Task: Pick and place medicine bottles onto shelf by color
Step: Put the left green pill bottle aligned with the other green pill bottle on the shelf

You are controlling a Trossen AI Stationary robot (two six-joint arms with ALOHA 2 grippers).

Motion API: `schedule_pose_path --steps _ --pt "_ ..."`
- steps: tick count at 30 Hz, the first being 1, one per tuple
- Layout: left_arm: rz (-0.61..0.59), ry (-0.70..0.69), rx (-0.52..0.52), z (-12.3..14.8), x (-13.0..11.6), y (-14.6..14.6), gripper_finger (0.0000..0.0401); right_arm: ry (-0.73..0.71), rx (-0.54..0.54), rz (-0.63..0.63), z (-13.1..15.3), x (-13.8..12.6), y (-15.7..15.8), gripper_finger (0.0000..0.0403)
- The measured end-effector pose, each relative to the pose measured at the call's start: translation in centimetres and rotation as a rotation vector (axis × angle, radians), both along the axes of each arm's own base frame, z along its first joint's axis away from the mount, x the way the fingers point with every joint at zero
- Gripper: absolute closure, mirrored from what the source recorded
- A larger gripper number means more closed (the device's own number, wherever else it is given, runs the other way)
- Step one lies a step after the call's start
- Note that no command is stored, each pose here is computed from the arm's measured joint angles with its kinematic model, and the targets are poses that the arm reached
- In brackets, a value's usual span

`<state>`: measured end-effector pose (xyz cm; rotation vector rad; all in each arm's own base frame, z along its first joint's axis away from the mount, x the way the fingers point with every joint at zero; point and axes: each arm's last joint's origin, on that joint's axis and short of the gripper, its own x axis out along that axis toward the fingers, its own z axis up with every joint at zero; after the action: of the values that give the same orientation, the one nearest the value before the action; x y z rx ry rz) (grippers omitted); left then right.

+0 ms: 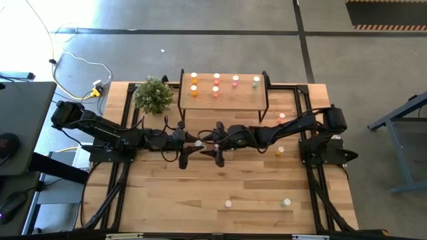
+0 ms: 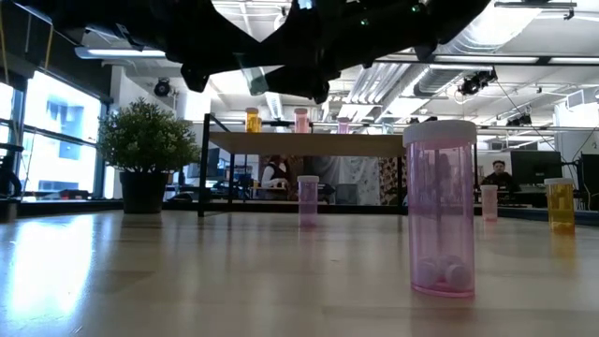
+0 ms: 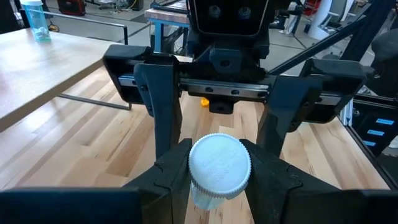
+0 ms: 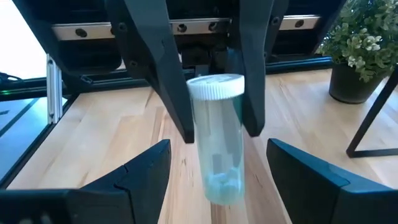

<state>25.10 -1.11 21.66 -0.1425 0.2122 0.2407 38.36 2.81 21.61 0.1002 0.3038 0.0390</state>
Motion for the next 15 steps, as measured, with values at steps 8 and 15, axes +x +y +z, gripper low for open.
schedule_pose_path --steps 8,15 --pt "0.0 0.0 0.0 0.0 0.0 0.0 0.0284 0.025 0.013 -0.005 0.23 0.47 0.04 0.0162" --pt "0.0 -0.004 0.0 0.04 0.01 0.0 0.0284 0.026 0.034 -0.002 0.27 0.49 0.04 0.0215"
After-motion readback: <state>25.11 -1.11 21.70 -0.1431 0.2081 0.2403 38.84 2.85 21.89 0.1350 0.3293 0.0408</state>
